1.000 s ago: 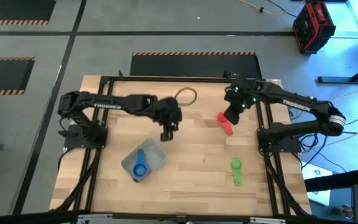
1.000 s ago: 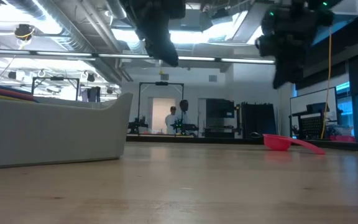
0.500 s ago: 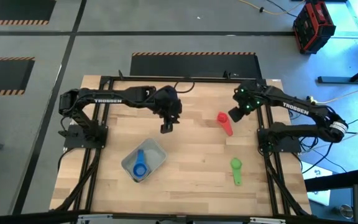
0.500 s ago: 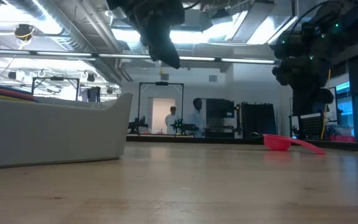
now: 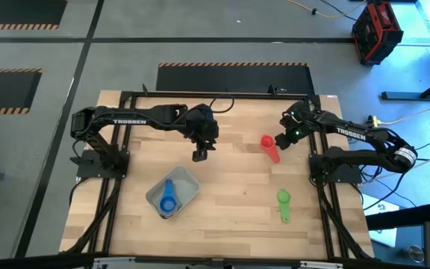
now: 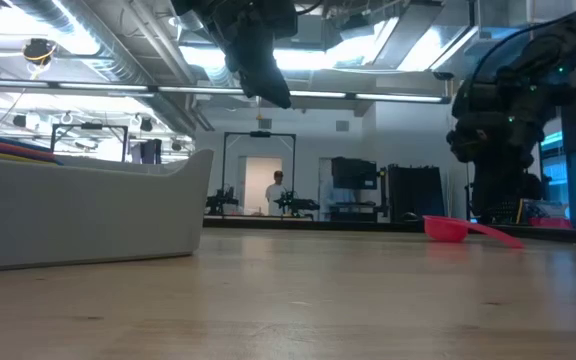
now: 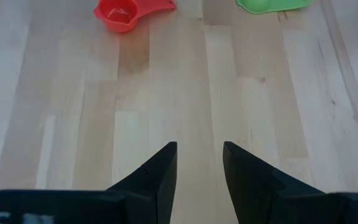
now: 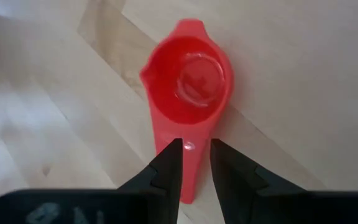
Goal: Nest measuring cups in basket
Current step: Stack the red measuring cup on the blue measuring cup in the gray bin
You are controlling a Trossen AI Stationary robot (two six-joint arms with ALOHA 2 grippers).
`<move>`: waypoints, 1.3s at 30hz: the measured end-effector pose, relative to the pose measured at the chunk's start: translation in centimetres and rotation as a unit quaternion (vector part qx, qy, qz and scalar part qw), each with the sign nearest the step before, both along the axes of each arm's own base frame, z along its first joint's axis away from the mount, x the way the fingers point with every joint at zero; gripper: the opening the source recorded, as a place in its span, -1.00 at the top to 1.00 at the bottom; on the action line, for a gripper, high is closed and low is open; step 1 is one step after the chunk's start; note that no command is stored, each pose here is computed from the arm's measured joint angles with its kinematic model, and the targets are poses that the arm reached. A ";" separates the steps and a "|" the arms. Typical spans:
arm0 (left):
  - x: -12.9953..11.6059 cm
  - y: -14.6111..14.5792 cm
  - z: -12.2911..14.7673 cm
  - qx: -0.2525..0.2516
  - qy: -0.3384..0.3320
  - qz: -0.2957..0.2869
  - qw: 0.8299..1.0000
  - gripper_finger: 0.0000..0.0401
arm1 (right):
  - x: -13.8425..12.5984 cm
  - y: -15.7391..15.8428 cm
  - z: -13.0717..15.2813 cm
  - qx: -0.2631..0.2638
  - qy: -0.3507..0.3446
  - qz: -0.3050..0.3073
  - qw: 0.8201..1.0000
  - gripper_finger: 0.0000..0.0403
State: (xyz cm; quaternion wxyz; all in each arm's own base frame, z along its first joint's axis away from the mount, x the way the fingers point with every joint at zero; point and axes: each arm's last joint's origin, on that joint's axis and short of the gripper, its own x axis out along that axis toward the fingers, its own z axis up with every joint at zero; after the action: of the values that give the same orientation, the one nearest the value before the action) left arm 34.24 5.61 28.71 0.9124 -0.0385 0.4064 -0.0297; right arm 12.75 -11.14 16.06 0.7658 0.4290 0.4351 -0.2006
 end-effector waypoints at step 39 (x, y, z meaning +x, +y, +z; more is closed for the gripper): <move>0.0 0.0 0.0 0.000 0.000 0.001 1.000 0.38 | -1.4 1.7 -5.4 0.019 -0.120 -0.007 0.993 0.57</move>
State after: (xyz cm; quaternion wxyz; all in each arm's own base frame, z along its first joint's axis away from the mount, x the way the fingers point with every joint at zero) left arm 34.24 5.63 28.69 0.9123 -0.0386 0.4066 -0.0291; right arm 11.39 -9.44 10.62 0.8028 0.4672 0.3411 -0.1445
